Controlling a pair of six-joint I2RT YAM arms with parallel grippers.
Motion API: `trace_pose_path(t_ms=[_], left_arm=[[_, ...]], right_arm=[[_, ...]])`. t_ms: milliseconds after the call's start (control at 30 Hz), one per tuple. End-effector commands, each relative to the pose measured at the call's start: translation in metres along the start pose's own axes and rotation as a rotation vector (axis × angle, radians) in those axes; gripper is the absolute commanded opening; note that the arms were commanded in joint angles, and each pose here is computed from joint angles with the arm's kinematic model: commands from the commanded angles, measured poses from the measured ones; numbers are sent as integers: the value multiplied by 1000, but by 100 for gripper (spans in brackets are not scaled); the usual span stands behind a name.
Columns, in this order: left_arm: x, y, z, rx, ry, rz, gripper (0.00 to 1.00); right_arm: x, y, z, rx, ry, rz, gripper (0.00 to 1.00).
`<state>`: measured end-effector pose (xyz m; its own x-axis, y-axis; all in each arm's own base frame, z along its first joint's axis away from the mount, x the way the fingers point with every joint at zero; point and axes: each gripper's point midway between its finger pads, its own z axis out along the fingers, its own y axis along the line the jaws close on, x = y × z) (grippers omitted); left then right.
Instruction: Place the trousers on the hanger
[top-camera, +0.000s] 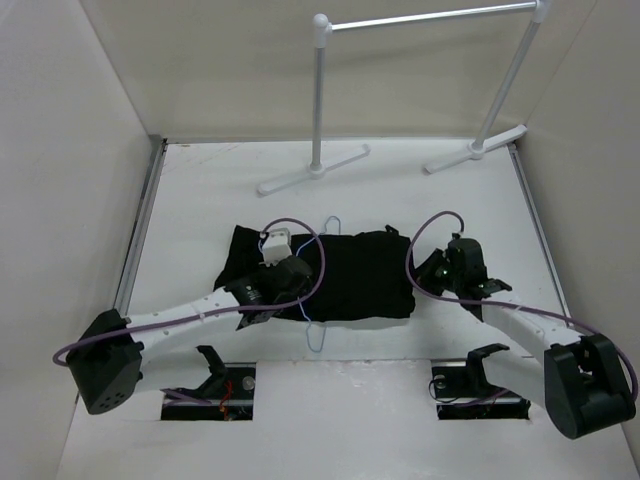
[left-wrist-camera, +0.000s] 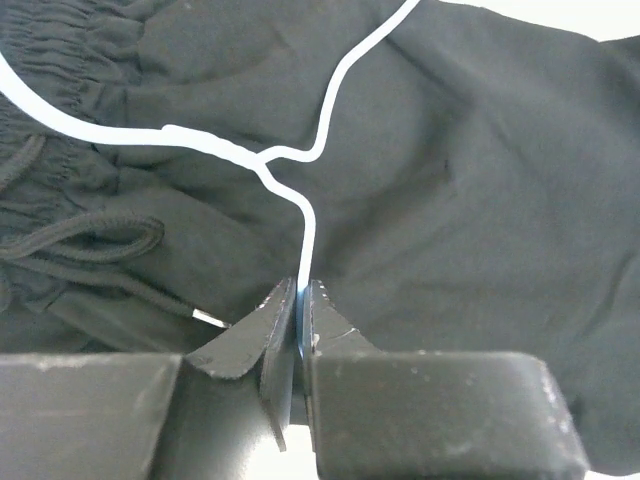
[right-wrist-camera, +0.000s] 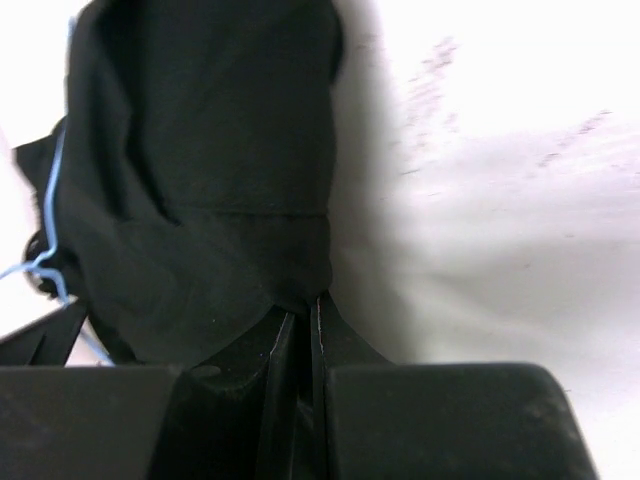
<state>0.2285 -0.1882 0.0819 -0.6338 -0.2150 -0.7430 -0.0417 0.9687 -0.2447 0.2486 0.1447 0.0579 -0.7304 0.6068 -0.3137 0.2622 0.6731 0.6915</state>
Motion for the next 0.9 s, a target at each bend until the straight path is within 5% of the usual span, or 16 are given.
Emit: trace_pose_path(t_ms=[0, 167, 500, 867], left_arm=[[-6, -7, -8, -37, -52, 173, 0], [12, -9, 0, -66, -38, 241, 0], [-47, -8, -16, -138, -177, 155, 0], [-70, -55, -42, -81, -277, 177, 0]], right_arm=[[-7, -9, 7, 39, -45, -26, 10], [-7, -5, 9, 27, -54, -32, 9], [-6, -23, 13, 100, -52, -14, 10], [-3, -26, 17, 112, -44, -11, 13]])
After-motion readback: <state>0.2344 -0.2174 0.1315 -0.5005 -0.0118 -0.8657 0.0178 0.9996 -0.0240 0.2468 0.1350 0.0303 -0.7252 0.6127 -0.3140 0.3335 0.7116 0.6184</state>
